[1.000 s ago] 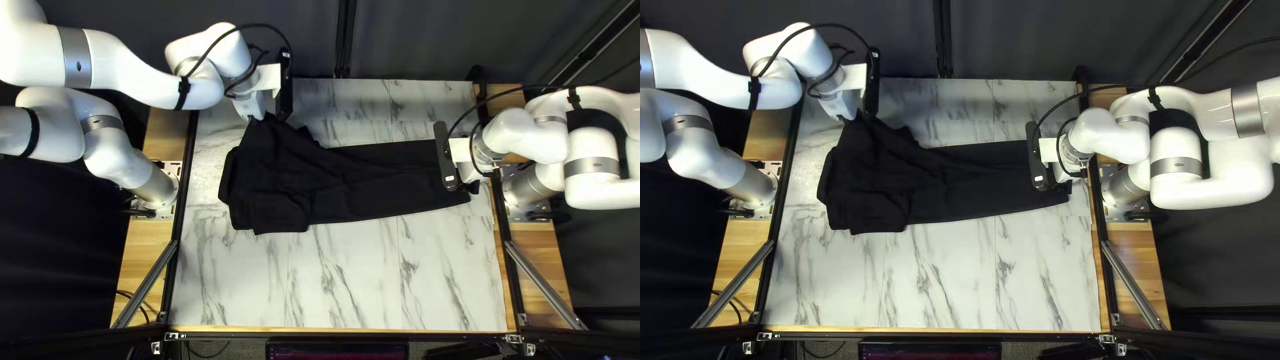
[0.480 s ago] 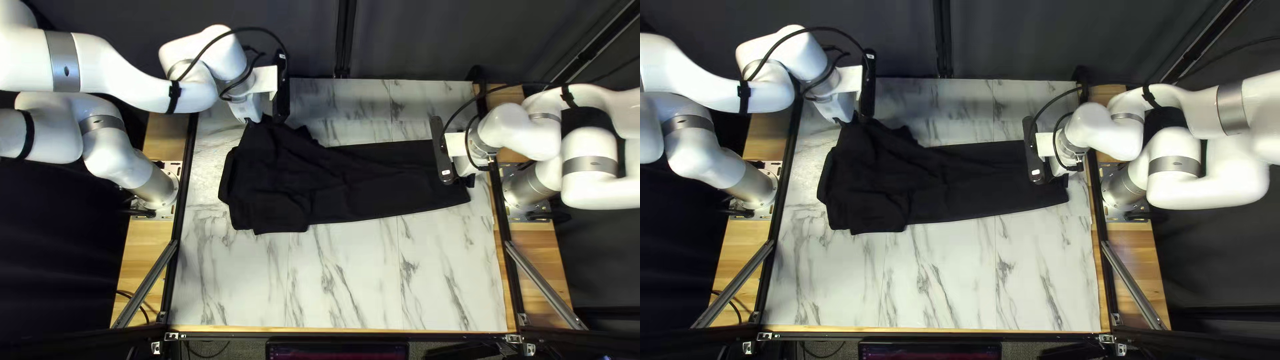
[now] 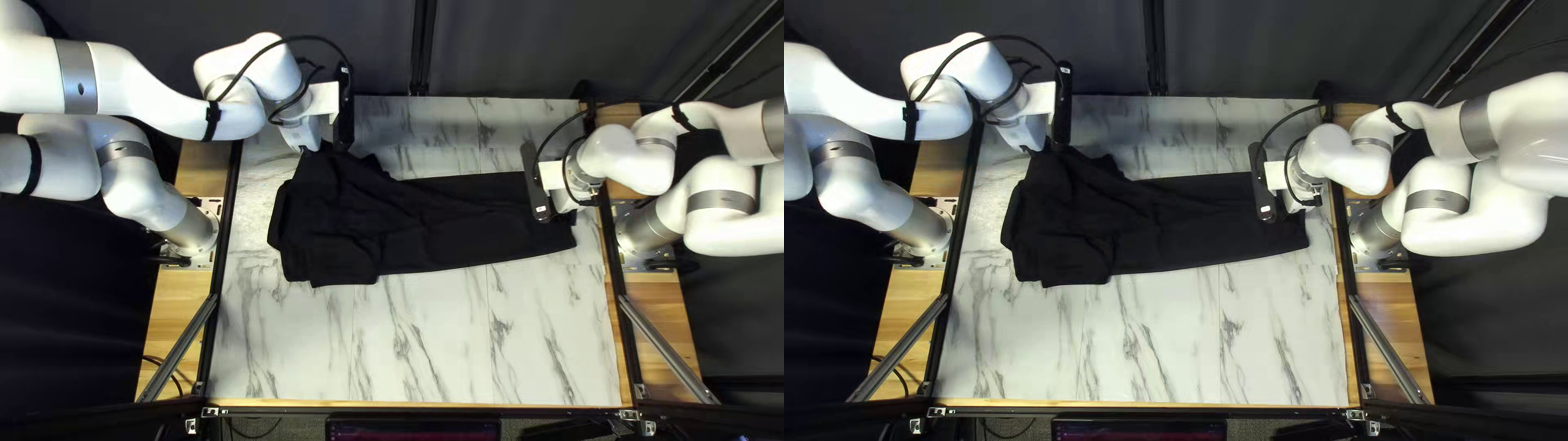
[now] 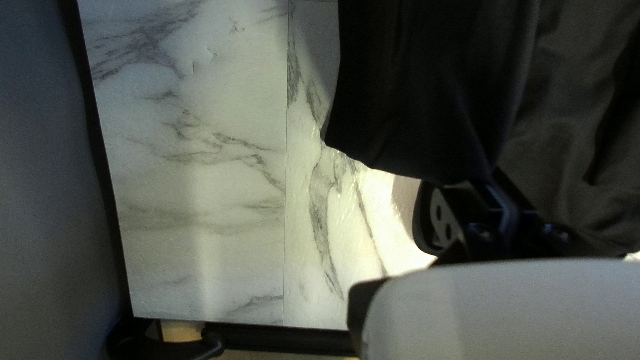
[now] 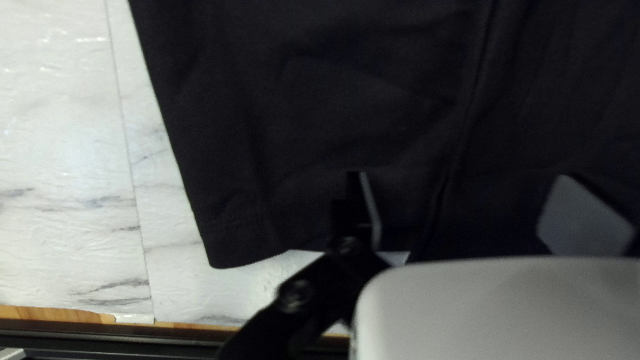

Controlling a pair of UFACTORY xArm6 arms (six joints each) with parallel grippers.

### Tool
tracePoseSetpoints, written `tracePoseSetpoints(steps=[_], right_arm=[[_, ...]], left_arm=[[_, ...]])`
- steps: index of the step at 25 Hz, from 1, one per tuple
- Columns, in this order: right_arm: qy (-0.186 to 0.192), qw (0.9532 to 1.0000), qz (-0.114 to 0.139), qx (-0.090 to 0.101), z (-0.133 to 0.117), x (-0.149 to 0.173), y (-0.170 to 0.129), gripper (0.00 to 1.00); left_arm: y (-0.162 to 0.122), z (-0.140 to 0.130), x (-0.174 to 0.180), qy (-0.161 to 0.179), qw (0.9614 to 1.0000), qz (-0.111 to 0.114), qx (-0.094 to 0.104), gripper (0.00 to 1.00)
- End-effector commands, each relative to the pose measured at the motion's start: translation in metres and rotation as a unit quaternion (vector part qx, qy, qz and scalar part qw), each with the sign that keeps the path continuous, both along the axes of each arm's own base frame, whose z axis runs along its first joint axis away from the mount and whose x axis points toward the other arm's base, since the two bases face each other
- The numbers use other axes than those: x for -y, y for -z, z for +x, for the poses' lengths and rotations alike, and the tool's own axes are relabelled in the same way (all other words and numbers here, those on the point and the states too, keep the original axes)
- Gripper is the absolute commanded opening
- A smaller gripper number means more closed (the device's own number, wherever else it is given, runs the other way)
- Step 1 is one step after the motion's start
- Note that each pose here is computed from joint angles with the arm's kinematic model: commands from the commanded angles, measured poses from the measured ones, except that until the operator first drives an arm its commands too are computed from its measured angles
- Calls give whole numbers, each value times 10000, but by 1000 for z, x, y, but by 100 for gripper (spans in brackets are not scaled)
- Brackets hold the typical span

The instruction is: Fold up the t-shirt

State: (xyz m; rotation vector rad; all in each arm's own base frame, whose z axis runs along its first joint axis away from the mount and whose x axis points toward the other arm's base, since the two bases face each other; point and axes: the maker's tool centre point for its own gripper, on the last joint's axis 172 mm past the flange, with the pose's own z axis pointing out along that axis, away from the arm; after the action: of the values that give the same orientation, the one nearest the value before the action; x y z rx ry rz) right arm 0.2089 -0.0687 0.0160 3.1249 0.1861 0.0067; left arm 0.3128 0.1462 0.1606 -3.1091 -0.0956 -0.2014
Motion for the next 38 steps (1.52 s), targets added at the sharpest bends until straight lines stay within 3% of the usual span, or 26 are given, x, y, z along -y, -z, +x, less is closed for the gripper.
tracePoseSetpoints(steps=[1,15,22,38], right_arm=[[-16,10000,0,-18,0,1,-3,0],[-10,9998,-199,-7,-5,21,-36,0],[17,9997,-259,11,-6,30,-37,0],[222,9988,-437,-4,-35,57,-71,0]], left_arm=[[0,-1,0,-9,10000,1,-2,0],[-1,-7,-10,-42,10000,16,-27,0],[0,-9,-15,-55,10000,16,-31,0],[-3,-13,-35,-75,10000,25,-31,0]])
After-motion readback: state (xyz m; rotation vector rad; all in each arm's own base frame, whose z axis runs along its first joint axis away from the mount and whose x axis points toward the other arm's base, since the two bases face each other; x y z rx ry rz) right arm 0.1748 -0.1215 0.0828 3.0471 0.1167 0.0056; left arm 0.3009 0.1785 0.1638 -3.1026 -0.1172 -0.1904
